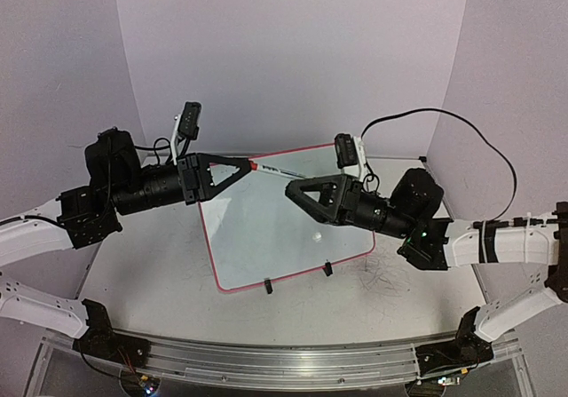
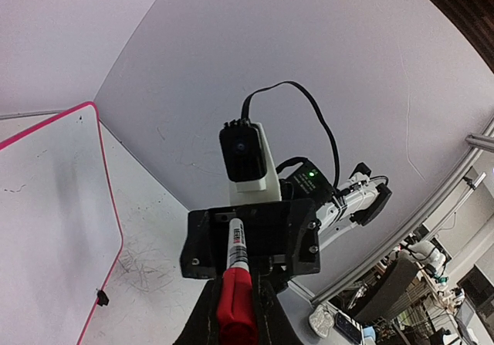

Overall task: Write a sentence on the whiteboard
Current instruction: Open the pen cap from the whiteboard marker.

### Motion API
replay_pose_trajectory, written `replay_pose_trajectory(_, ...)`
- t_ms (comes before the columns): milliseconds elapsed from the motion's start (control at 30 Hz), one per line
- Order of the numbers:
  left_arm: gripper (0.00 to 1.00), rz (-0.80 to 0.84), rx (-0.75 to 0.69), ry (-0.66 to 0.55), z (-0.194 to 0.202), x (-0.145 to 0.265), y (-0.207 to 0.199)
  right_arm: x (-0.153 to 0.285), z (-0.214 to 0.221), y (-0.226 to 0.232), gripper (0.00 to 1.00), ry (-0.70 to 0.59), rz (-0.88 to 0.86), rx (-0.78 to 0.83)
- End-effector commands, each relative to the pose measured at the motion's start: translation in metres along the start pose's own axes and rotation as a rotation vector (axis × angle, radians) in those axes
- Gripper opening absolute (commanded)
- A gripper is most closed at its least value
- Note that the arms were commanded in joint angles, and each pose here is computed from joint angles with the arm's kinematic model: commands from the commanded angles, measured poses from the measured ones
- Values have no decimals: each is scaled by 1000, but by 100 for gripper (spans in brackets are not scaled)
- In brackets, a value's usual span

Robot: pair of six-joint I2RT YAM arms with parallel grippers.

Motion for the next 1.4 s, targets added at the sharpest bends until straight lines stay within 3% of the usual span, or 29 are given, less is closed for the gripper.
replay_pose_trajectory(0, 0, 38, 6, -93, -16, 8, -11, -2, -30, 48, 60, -147, -197, 8)
replay_pose_trajectory(400, 0, 71, 23, -138, -18, 7, -11, -20, -43, 54, 34, -261, -258, 5)
replay_pose_trajectory(800, 0, 70, 36, -120, -10, 3, -6, -39, -41, 43, 29, -241, -254, -5)
replay_pose_trajectory(933, 0, 64, 39, -117, -7, 4, -4, -37, -39, 40, 18, -240, -245, -2)
replay_pose_trajectory(1133, 0, 56, 47, -108, -4, 2, 0, -42, -35, 42, 18, -200, -250, 6)
replay_pose_trajectory(1300, 0, 55, 42, -110, -4, 2, 0, -47, -31, 41, 30, -164, -250, 7)
replay_pose_trajectory(1367, 0, 55, 39, -108, -4, 1, 0, -48, -30, 41, 30, -154, -250, 7)
Point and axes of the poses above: each gripper's point midway between its finger pads, its own x axis back along the fingers, its own y axis along the line the jaws close on, z = x × y, the point moved 2 cm from there along x, back along the fingers, and after that the axes turned 3 degrees about -x, right-handed, at the moved point
